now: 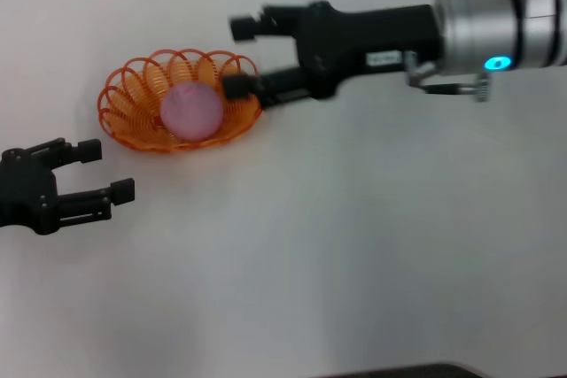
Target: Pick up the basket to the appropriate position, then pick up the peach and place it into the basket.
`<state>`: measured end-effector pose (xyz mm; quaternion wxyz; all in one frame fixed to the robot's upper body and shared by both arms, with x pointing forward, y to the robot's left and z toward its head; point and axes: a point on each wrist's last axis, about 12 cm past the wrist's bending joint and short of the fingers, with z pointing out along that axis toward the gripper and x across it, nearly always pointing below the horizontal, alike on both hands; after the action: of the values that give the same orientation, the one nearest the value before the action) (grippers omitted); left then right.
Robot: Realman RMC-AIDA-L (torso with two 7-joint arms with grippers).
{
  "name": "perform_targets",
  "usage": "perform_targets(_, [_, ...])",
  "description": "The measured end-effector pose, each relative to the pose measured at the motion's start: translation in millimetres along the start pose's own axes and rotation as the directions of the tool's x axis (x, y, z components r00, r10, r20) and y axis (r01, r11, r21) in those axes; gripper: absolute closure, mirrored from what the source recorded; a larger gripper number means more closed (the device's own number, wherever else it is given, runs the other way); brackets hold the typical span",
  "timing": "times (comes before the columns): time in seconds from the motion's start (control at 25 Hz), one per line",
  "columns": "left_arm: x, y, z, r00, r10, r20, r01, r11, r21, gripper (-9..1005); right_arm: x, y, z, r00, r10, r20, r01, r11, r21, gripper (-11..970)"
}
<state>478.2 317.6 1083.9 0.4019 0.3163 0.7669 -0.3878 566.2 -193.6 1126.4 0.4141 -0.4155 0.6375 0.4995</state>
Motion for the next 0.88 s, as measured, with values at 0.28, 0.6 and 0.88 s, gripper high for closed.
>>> perform_targets(0.28, [-1.6,0.2,-0.1,1.000,0.002,0.014,-0.002,1.000,-0.001,119,2.6,10.1,-44.9,0.923,0.029,-0.385,-0.005,0.998,0.063,27])
perform_targets(0.6, [-5.8,0.4,-1.4,0.998,0.013,0.062,-0.012,1.000,-0.008,119,45.1,23.1,-90.6,0.980,-0.062,-0.191,0.106,0.968,0.227,30])
perform_targets(0.88, [-7.0,2.8,-3.8,0.996,0.016,0.086,-0.013,0.999,-0.030,119,112.3,35.1,-91.2,0.986,-0.169,0.004,0.156,0.918,0.364,31])
